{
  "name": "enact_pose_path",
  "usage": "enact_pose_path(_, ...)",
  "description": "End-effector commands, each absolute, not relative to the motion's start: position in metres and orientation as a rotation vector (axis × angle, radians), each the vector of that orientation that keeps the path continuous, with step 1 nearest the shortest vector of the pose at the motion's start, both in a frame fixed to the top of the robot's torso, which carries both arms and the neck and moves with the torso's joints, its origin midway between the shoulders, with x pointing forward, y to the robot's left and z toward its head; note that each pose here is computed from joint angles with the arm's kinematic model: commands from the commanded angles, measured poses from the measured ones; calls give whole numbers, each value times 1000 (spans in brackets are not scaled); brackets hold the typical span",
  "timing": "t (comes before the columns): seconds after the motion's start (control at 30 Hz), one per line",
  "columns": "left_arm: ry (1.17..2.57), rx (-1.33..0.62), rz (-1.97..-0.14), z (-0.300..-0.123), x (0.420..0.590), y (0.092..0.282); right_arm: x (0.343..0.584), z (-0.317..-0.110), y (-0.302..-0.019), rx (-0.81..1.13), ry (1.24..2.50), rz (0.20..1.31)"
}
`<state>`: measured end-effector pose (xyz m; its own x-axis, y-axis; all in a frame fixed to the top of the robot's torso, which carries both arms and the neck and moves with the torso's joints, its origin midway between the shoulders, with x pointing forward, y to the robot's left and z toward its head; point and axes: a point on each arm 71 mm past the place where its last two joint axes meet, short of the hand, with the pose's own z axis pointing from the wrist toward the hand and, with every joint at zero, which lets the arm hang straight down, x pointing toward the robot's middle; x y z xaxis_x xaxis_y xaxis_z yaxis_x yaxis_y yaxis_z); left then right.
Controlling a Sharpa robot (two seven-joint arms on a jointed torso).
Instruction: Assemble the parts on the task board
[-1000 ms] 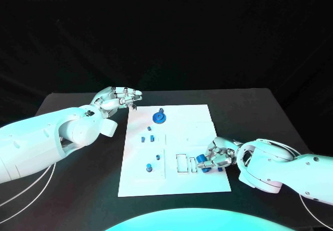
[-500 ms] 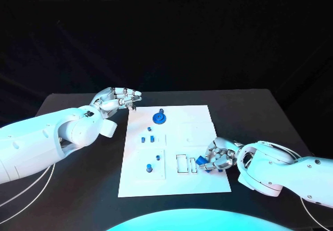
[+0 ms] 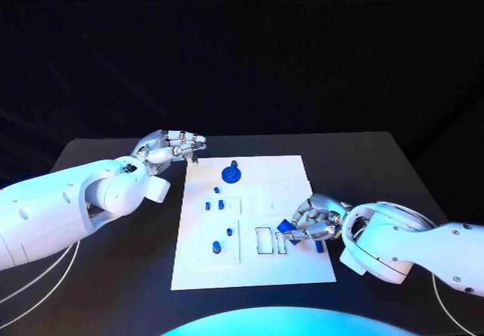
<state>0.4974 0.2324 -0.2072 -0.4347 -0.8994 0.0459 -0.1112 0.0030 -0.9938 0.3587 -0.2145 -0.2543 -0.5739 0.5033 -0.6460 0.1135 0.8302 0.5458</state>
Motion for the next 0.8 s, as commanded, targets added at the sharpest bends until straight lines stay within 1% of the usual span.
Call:
enact_pose_path(0.03, 1620, -1048, -1507, -207, 497, 231, 357, -258, -206, 508, 2192, 620)
enact_pose_path(0.2, 1622, -1050, -1501, -207, 497, 231, 355, -263, -193, 500, 2238, 648)
enact_pose_path(0.37, 1624, -1049, -1502, -207, 496, 231, 355, -265, -185, 466, 2248, 649)
enact_pose_path(0.8, 1628, -1051, -1505, -207, 496, 232, 361, -268, -180, 386, 2239, 609)
